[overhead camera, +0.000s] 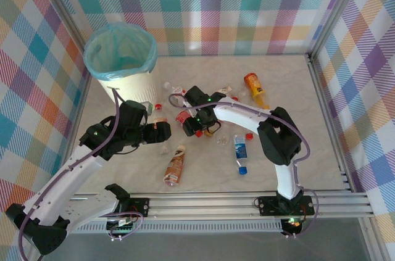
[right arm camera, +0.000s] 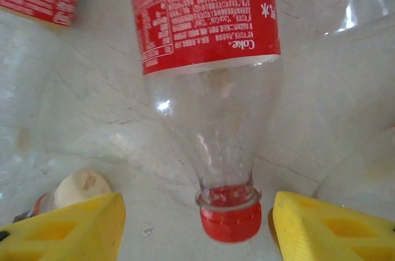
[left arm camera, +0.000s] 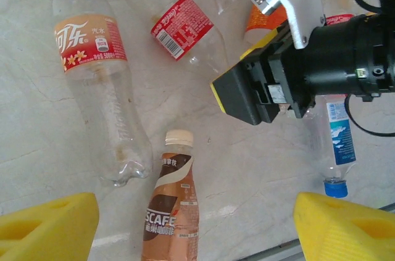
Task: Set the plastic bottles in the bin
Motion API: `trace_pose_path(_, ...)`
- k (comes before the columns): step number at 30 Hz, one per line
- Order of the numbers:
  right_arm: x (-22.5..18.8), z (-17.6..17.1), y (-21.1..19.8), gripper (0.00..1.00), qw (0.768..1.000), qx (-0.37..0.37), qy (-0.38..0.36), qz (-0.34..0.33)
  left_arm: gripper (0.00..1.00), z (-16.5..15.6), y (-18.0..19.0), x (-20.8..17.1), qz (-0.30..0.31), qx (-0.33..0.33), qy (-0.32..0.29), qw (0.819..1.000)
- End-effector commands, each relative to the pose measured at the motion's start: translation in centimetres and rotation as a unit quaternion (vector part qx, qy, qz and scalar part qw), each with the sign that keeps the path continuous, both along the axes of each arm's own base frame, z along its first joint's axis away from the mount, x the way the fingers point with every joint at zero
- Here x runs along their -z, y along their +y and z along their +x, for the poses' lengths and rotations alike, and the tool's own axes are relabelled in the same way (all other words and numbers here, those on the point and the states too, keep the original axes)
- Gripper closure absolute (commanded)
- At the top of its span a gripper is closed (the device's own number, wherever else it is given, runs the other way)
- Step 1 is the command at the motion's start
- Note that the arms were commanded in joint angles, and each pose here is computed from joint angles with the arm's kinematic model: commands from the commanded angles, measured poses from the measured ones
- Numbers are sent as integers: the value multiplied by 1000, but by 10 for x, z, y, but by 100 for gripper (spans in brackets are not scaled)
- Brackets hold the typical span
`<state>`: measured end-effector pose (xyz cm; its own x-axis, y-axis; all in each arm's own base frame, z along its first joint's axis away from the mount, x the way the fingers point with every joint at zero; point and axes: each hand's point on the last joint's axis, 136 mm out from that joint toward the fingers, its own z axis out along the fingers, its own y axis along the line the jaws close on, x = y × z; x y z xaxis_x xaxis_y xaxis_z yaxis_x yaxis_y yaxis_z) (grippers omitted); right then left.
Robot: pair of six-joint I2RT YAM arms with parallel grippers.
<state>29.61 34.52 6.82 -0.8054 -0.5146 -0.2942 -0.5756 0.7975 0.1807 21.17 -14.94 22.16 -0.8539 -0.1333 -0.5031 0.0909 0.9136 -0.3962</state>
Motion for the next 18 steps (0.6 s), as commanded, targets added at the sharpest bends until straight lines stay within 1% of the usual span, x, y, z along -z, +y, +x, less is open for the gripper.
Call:
trace_pose_path(1, 7, -4, 2, 35, 1000, -5, 17, -14, 18, -3, 2, 5, 10, -2, 7, 1000)
trace_pose_path(5, 18, -6, 3, 36, 999, -5, 33, -20, 18, -1, 5, 5, 16, -5, 3, 1000)
trace_pose_path(7, 22, -7, 4, 40, 999, -6, 40, -21, 18, -1, 5, 5, 18, -3, 3, 1000)
trace_pose_path(11, 27, -8, 3, 46, 999, -4, 45, -27, 18, 0, 4, 4, 21, 0, 2, 1000)
trace_pose_path(18, 19, -10, 1, 60, 999, -7, 40, -24, 18, 0, 4, -2, 20, 2, -4, 1000)
